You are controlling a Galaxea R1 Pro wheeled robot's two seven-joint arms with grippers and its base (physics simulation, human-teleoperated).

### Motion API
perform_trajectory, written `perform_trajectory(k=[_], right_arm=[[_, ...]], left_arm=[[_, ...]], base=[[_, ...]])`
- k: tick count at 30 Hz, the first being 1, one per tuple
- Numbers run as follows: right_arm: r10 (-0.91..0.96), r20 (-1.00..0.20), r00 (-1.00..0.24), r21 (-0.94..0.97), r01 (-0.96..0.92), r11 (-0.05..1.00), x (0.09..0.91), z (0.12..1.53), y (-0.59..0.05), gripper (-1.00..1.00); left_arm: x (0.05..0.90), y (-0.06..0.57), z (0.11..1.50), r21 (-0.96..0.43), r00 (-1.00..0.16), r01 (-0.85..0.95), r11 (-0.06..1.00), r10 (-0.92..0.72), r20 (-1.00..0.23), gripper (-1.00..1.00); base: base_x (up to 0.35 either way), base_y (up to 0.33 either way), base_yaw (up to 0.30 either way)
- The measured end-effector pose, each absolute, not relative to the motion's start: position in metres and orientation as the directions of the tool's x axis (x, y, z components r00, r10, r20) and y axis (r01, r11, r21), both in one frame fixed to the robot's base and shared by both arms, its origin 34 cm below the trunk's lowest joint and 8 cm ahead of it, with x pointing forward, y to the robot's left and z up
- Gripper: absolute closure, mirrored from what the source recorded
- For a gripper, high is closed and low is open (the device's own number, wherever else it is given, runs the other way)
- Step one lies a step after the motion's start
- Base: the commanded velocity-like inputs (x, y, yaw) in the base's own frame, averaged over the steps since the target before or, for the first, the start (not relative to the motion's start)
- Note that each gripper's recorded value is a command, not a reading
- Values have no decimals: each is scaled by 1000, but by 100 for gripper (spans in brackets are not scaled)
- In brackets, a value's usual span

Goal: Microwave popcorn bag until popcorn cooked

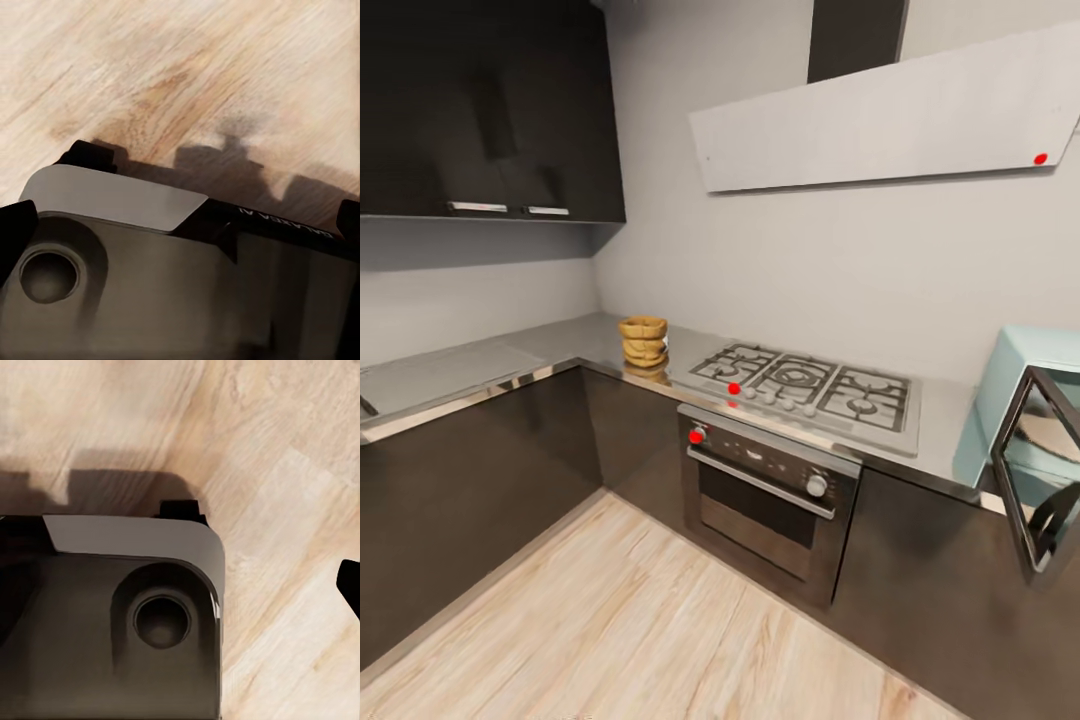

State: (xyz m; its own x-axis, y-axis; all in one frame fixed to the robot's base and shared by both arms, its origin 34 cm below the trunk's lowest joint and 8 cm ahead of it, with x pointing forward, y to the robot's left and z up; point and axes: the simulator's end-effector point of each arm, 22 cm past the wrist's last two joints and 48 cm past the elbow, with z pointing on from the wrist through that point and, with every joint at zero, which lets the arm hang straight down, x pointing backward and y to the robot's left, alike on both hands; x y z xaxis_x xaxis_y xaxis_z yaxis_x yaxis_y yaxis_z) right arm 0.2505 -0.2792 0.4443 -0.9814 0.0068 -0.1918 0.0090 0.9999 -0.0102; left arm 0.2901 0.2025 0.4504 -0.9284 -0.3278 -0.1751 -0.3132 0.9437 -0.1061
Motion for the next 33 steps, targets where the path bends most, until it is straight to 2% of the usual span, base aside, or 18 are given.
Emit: perform_trajectory(k=[20,30,33], right_arm=[[9,-193,-981,-4,10,1000,251,444,-274,-100],[7,-190,-982,-9,9,1000,250,444,-279,-100],[7,-191,-982,-10,9,1000,250,444,-279,-100]], left_arm=[[290,199,451,-110,-929,-310,944,-326,-175,-100],[290,200,451,-109,-929,-311,944,-326,-175,-100],[290,199,451,-113,-930,-308,945,-324,-173,-100]], base=[[0,0,267],[2,0,34],[207,79,0]])
